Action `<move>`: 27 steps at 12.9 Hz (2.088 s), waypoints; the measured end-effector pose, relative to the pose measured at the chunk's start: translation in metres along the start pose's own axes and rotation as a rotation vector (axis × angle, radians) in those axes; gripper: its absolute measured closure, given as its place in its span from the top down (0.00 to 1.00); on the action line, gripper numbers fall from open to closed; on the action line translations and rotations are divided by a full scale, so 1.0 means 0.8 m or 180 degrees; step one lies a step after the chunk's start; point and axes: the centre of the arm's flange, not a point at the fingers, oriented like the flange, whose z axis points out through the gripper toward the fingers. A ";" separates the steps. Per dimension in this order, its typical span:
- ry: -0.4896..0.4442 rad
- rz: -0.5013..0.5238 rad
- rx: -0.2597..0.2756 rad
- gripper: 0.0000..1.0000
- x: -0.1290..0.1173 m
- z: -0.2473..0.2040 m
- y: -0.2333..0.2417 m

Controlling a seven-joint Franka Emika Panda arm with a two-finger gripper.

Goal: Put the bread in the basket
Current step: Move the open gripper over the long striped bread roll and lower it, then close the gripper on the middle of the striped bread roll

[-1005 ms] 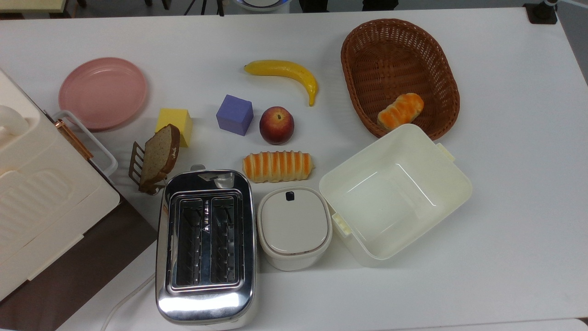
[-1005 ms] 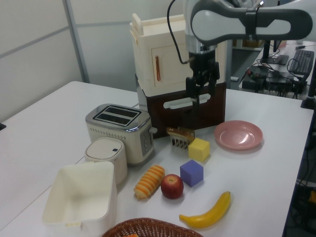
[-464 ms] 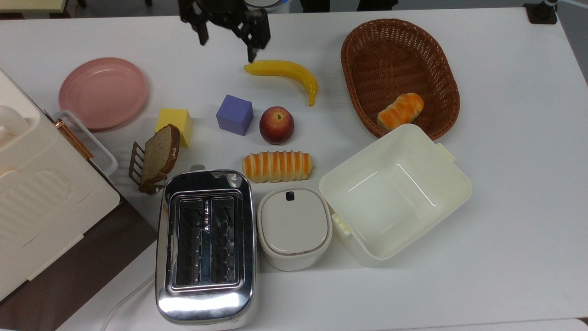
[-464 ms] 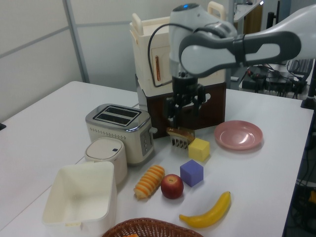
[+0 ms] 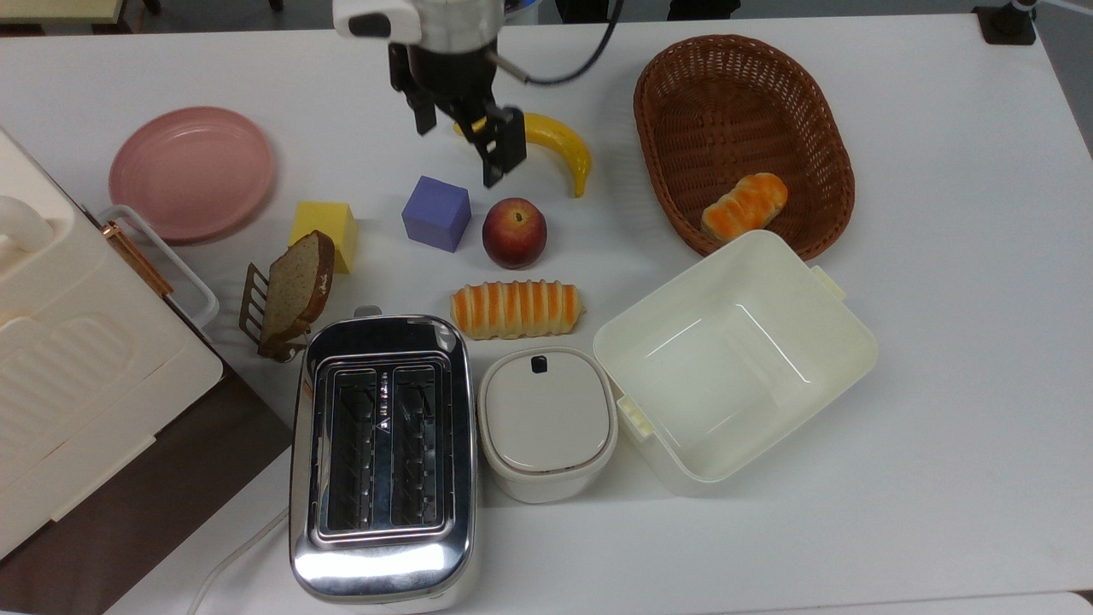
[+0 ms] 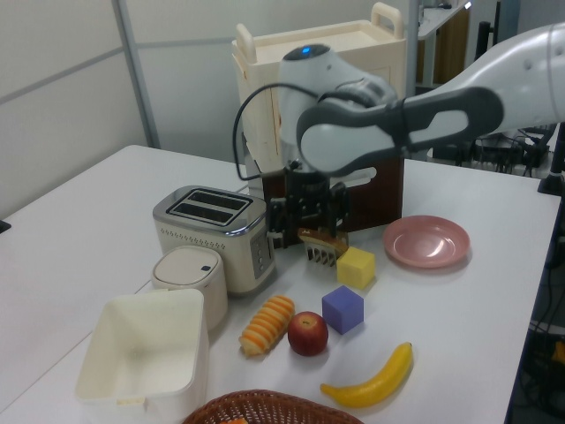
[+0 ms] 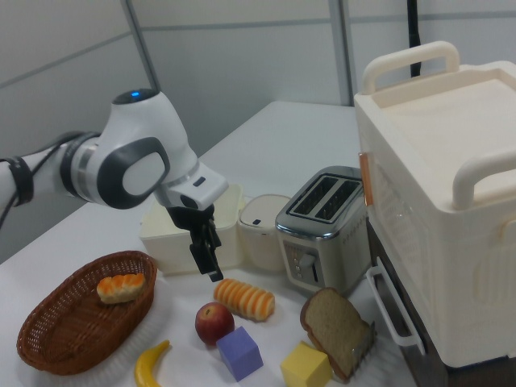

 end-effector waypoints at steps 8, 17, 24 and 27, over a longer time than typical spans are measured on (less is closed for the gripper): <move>0.0199 0.0851 0.0191 1.00 0.010 0.067 -0.044; 0.0231 0.0793 0.0184 1.00 -0.001 0.129 -0.076; 0.0247 0.0777 0.0169 1.00 0.000 0.161 -0.083; 0.0238 0.0773 0.0145 1.00 0.000 0.170 -0.084</move>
